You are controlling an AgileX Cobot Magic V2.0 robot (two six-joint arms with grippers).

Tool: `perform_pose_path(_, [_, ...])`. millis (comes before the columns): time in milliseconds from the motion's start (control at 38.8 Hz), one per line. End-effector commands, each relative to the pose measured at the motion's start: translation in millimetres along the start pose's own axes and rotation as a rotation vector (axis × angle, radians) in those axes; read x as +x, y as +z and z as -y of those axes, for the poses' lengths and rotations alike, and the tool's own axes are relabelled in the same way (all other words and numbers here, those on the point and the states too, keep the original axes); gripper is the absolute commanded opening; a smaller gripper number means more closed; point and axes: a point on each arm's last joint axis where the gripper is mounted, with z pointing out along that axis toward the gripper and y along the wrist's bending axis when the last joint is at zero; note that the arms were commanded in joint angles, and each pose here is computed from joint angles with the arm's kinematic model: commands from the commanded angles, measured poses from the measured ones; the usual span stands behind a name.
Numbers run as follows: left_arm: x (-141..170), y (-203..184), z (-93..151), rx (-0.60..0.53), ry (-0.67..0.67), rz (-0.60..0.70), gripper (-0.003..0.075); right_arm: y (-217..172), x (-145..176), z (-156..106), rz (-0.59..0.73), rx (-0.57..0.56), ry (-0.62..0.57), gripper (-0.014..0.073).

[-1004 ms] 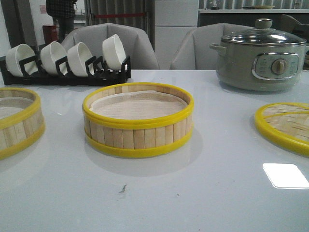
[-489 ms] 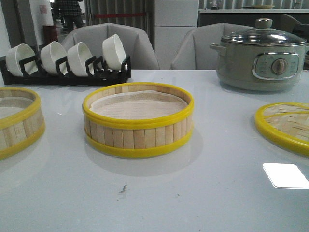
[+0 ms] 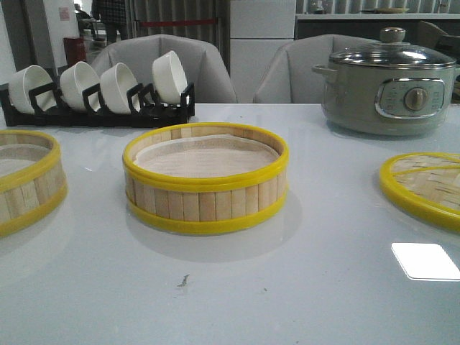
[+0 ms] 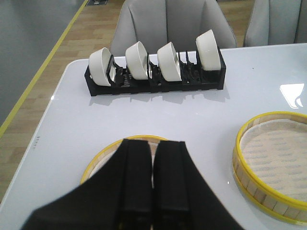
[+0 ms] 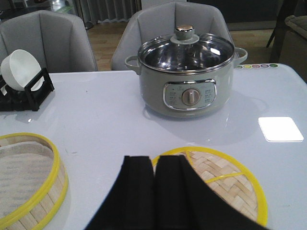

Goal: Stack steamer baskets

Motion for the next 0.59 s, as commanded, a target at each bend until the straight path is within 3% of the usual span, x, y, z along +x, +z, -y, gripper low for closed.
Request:
perform_pose_path(0, [-16,-8,1,0.018,-0.011,0.109,0.0085,-3,-22,-2,0.134,-0.013,-0.021,0.0054])
perform_pose_path(206, [-16,-8,3,0.042,-0.042,0.11,0.0085,-3,-22,-3,0.146,-0.015,-0.022,0.0055])
perform_pose_path(360, [-16,-8,3,0.042,-0.043,0.111,0.0087,3,-12,-1,0.035,0.002,-0.022,0.0091])
perform_pose_path(463, [-16,-8,3,0.041,-0.012,0.108,0.0118,9,-6,0,-0.031,0.011,-0.022,0.0286])
perform_pose_path(566, [-14,-1,4,0.039,0.03,0.086,0.0217,12,-5,0,-0.034,0.011,-0.022,0.0459])
